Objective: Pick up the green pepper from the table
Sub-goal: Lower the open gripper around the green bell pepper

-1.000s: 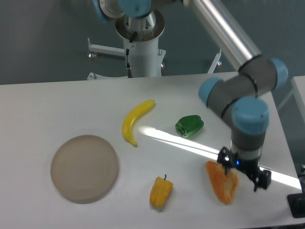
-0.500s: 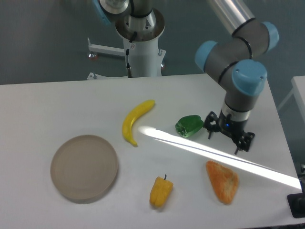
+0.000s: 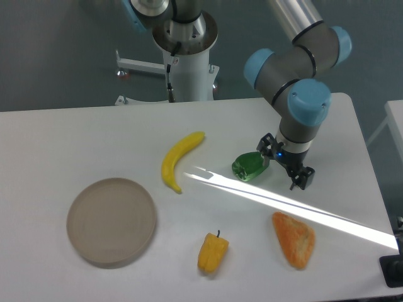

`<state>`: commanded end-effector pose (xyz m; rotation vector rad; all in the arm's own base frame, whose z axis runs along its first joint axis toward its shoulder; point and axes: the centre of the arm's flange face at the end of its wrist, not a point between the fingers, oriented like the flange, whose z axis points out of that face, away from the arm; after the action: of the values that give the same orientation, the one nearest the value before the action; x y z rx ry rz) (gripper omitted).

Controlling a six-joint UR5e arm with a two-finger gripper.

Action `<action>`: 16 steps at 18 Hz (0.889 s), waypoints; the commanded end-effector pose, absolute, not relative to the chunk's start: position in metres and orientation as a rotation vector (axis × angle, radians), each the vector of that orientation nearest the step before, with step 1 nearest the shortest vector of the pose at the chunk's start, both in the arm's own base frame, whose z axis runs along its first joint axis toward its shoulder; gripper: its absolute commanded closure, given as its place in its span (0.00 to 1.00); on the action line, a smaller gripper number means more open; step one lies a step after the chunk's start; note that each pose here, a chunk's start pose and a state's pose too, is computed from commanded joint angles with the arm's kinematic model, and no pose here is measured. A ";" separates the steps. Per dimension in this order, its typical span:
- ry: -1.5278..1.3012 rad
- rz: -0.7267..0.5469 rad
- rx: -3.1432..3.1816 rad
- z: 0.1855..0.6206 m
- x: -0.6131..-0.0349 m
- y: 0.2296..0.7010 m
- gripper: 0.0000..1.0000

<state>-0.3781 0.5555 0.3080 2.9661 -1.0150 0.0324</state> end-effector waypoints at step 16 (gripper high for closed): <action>-1.023 0.067 2.960 0.280 -0.353 0.524 0.00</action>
<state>-0.3530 0.5240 0.2803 2.9595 -1.0229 0.0670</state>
